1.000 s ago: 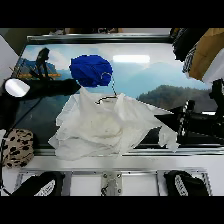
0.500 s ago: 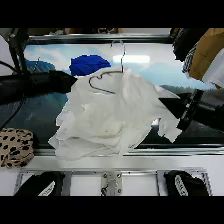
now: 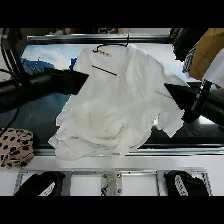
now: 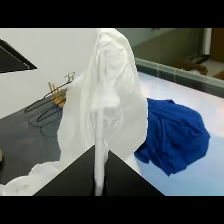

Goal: Fold the clothes and pants, and hang the long-sleeved shirts on hangers.

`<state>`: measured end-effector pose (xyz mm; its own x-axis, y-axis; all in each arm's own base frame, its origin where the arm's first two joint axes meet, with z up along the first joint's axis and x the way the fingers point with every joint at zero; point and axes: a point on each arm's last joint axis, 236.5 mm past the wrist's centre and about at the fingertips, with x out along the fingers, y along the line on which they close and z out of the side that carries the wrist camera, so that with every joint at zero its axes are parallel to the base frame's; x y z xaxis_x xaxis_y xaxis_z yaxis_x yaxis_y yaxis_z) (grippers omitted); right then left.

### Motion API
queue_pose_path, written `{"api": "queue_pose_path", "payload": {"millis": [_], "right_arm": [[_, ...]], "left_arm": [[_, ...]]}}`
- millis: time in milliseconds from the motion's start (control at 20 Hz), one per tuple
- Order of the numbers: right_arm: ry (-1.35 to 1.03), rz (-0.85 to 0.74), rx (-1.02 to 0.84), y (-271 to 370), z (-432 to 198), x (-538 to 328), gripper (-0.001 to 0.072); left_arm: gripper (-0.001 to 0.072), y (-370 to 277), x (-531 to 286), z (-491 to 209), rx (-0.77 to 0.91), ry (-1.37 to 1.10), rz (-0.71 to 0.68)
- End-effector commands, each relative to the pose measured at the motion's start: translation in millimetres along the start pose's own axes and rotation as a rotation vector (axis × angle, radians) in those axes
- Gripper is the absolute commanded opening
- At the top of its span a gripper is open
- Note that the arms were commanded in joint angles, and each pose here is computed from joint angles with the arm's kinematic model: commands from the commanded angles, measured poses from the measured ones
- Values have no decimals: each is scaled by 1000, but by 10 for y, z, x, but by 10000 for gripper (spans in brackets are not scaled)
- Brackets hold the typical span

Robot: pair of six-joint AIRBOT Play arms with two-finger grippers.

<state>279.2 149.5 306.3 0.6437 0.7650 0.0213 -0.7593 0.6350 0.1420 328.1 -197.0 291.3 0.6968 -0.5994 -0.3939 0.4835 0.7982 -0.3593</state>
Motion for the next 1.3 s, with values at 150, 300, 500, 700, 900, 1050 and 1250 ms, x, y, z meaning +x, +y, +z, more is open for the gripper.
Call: {"api": "queue_pose_path", "payload": {"millis": [150, 300, 500, 700, 900, 1050, 1250], "right_arm": [[-94, -233, -197, -509, 302, -80, 4], [-139, -415, -293, -837, 578, -239, 4], [-143, -664, -435, -1214, 899, -572, 4], [-253, -963, -488, -1494, 1307, -1249, 3], [-249, -1179, -624, -1466, 1530, -1844, 3], [-258, -1308, -668, -1396, 1643, -2239, 3], [-262, -1463, -729, -1238, 1759, -2670, 3]], "left_arm": [[670, 175, -79, 227, -7, 22, 49], [147, 215, -10, 155, -14, 56, 52], [9, 270, 98, 90, -23, 87, 56], [9, 309, 165, 59, -28, 102, 59], [9, 326, 184, 50, -28, 106, 63], [8, 325, 183, 53, -28, 105, 63], [9, 328, 186, 74, -1, 96, 62]]}}
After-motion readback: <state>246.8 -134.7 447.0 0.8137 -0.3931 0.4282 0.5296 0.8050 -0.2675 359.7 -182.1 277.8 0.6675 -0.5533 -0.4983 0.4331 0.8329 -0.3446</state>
